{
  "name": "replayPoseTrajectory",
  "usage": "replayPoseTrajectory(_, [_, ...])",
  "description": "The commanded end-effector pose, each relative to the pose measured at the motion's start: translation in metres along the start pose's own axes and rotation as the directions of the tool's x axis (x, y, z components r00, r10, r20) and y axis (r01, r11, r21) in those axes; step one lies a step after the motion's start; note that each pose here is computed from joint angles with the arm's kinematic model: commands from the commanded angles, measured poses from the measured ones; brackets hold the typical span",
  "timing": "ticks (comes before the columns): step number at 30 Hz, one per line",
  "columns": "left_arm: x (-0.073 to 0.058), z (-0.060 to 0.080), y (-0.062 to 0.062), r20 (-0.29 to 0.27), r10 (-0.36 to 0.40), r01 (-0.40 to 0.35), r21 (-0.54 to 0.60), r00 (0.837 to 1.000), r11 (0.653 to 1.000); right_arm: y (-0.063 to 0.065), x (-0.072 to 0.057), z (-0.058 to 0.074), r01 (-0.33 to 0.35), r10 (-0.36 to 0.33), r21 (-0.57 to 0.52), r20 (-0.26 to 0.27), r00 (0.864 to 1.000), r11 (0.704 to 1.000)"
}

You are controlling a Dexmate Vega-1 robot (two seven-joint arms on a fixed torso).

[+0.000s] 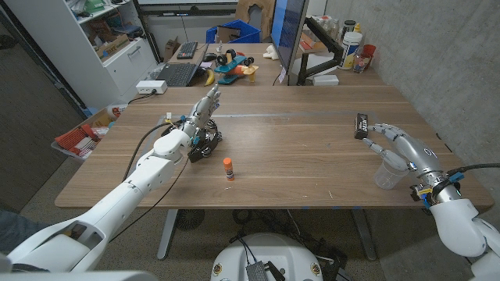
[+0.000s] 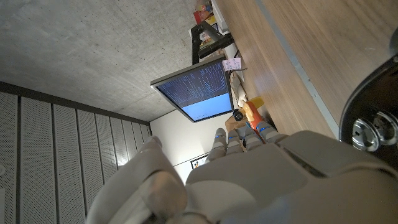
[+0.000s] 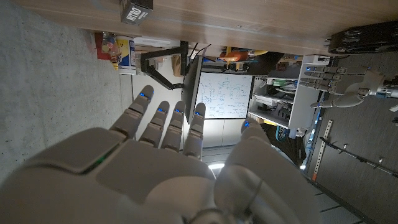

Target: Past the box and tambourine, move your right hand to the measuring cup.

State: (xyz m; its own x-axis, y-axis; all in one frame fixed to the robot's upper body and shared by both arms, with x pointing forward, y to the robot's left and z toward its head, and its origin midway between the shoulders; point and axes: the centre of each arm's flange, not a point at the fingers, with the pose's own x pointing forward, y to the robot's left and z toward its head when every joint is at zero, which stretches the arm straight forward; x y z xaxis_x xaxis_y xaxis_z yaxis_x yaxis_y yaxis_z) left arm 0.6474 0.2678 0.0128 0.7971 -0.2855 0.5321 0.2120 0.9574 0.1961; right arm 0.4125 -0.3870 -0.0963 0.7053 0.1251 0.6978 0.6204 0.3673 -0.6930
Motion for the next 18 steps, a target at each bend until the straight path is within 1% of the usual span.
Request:
replayPoseTrajectory(1, [-0.0008,0.0006,-0.0044,-0.005,0.002,-0.002,0.007,1.000,1.000,0.0016,0.0002,-0.0097,-0.014,0.013,-0.051,-0.031,0.999,0.999])
replayPoseTrajectory(10, [-0.0047,0.0029,-0.0006,-0.002,0.019,-0.019,0.012,1.000,1.000,0.0044,0.0008,-0.0140,-0.030,0.026,-0.078,-0.047,0.999,0.996])
replayPoseTrajectory(18, [-0.0047,0.0039,0.0010,-0.005,0.022,-0.022,0.015,1.000,1.000,0.0085,-0.0004,-0.0153,-0.046,0.040,-0.092,-0.065,0.997,0.995])
